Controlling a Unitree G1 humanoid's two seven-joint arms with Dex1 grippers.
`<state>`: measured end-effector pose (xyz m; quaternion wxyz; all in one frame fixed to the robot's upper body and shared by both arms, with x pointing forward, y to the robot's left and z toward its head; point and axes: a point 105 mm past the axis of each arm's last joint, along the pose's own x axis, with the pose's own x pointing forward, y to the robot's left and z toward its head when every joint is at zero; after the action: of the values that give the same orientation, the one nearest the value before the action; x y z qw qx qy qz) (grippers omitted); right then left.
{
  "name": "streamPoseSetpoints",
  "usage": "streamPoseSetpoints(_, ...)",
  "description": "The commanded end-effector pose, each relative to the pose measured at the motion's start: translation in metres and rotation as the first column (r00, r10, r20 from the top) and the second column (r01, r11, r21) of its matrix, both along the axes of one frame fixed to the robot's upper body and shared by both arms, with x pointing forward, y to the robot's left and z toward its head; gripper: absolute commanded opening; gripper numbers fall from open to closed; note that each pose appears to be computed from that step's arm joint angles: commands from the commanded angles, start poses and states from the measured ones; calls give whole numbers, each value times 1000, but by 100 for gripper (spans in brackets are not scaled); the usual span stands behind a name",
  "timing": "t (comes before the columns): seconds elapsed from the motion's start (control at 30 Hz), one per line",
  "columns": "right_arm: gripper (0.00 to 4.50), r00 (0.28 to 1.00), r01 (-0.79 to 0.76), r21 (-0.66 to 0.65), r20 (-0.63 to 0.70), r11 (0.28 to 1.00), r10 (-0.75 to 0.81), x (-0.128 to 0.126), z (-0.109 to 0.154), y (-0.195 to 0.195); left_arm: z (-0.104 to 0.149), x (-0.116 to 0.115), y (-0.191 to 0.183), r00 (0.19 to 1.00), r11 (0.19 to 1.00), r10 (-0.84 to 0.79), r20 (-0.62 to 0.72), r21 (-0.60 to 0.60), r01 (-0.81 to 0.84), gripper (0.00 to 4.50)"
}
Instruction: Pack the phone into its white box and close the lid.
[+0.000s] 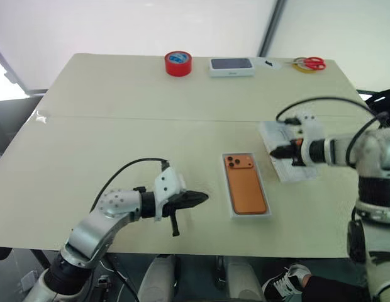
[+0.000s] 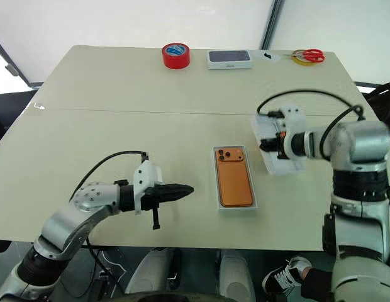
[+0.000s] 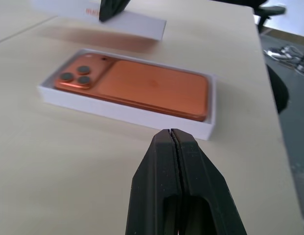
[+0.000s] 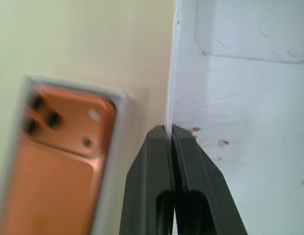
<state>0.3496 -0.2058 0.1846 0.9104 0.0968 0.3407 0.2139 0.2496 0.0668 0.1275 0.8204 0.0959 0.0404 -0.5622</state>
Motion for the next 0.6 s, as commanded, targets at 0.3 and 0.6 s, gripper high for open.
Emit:
streamPoseSetpoints(0.3, 5, 900, -400, 640, 139, 656, 413, -50, 48, 142, 31, 48, 54, 951, 948, 304, 62, -118, -296, 0)
streamPoseSetpoints(0.6, 5, 959, -224, 680, 25, 698, 283, -77, -5, 154, 27, 50, 37, 961, 956, 273, 54, -131, -264, 0)
